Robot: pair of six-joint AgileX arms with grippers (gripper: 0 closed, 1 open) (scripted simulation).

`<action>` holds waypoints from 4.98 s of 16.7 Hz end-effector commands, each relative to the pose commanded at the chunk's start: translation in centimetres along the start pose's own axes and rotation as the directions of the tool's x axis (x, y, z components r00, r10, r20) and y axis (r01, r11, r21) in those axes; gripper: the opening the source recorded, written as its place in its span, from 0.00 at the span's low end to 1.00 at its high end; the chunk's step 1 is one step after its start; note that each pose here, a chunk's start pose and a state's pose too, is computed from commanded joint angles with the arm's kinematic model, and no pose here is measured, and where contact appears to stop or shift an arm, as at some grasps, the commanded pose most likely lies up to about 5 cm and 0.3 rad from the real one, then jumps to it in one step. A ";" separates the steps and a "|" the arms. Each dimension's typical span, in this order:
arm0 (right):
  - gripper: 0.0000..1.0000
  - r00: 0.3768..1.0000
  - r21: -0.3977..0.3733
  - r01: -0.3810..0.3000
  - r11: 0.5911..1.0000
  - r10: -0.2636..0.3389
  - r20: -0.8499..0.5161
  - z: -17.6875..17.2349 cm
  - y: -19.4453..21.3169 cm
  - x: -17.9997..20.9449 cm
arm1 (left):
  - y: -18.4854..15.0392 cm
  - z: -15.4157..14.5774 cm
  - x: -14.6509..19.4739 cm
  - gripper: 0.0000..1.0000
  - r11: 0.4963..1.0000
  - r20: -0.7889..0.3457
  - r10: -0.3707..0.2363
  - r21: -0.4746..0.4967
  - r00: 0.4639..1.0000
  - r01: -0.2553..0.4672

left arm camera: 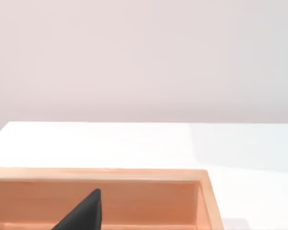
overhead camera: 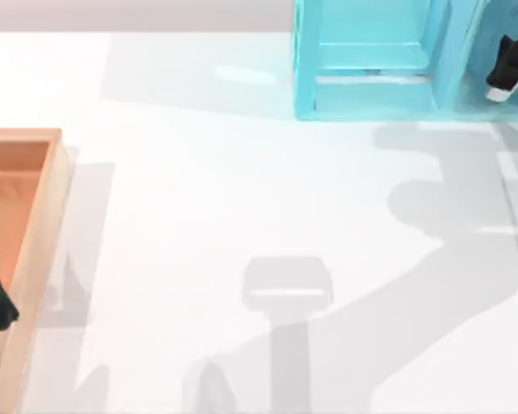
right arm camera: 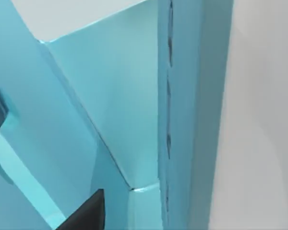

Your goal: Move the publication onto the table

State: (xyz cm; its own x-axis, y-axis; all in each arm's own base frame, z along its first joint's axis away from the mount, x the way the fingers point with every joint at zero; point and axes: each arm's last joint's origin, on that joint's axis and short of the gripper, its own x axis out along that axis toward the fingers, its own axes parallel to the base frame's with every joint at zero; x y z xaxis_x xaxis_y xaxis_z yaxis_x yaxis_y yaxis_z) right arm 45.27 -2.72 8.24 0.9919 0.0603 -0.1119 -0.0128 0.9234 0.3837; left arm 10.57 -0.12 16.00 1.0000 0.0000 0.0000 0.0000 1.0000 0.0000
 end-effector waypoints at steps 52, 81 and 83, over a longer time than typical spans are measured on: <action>0.00 1.000 0.008 0.000 1.000 0.000 -0.018 15.1 8.3 -19.9 | 0.0 0.0 0.0 1.00 1.000 0.000 0.000 0.000 1.000 0.000; 0.00 0.969 -0.922 -0.143 -0.359 0.140 -0.205 -11.7 35.6 -20.7 | 0.0 0.0 0.0 1.00 1.000 0.000 0.000 0.000 1.000 0.000; 0.00 0.969 -0.920 -0.142 -0.364 0.140 -0.205 -11.8 35.6 -20.8 | 0.0 0.0 0.0 1.00 1.000 0.000 0.000 0.000 1.000 0.000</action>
State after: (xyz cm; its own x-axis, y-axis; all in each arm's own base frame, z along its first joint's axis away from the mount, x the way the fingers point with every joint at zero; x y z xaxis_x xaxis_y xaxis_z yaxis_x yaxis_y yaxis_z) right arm 22.70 33.40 13.38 0.9332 0.2655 -0.2421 -0.2522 0.0042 -0.9677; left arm 10.57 -0.12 16.00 1.0000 0.0000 0.0000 0.0000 1.0000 0.0000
